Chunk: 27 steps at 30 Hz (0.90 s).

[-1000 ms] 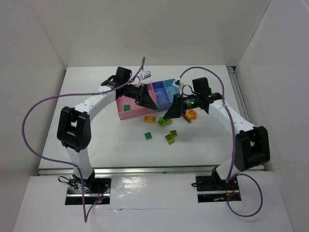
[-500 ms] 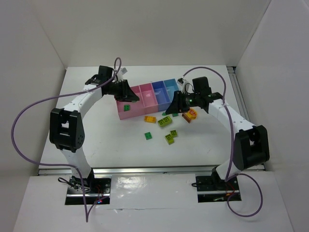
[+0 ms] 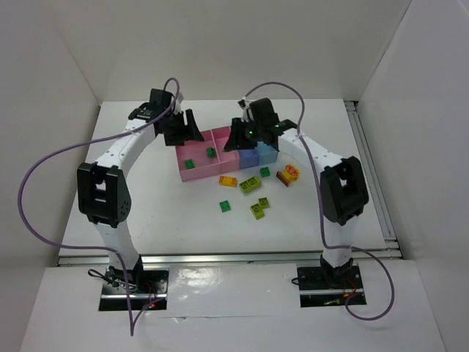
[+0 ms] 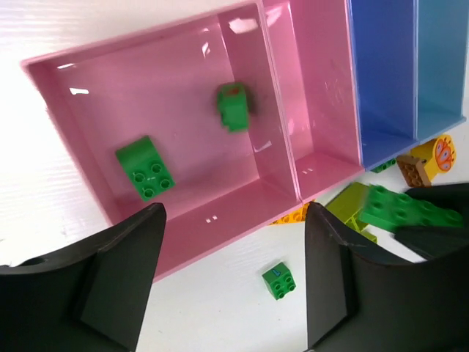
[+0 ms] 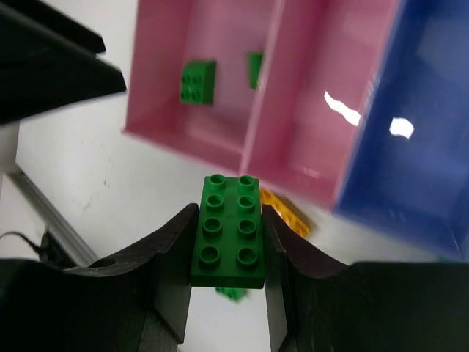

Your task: Sort the legos into containers by color

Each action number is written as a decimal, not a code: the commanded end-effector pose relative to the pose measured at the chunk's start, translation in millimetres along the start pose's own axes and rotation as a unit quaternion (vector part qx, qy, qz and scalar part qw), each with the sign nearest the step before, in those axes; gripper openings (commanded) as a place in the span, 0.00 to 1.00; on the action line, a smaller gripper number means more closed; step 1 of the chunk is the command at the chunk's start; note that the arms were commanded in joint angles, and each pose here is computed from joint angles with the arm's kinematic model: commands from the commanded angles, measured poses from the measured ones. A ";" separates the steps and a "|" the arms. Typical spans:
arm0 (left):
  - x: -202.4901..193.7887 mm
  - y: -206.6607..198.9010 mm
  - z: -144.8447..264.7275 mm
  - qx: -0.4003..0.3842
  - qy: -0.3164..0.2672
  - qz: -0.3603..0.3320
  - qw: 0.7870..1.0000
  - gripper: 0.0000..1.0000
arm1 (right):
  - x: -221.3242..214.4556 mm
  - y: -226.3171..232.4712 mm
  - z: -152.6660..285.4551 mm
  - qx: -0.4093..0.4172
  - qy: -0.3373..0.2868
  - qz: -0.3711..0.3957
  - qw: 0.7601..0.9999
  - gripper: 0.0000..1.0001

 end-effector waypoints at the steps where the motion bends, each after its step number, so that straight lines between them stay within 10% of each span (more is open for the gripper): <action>1: 15.9 -7.5 41.0 0.030 -0.048 -0.006 0.998 0.77 | 21.1 21.8 -31.1 -0.011 -0.038 0.024 0.999 0.14; 9: 16.7 9.7 120.6 0.063 -0.148 0.070 0.985 0.76 | 34.9 48.9 -98.8 0.001 -0.042 0.067 0.997 0.28; 13: 10.4 8.8 141.4 0.064 -0.179 0.078 0.979 0.76 | 55.1 78.7 -115.1 0.045 -0.075 0.096 0.992 0.70; 17: 4.9 9.4 146.1 0.068 -0.183 0.078 0.978 0.76 | 62.6 88.0 -100.1 0.027 -0.108 0.105 0.988 0.82; 27: -17.2 13.1 128.9 0.056 -0.143 0.043 0.987 0.73 | -7.6 12.2 17.7 -0.173 -0.154 0.051 0.972 0.39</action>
Point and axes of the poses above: each gripper's point midway between its finger pads, its own z axis back along the fingers, its own y axis along the line the jaws close on, x = y × z, the point moved 9 cm from there along z, back along the fingers, and after that the axes turned 1 degree about -z, right-handed, at the moved point
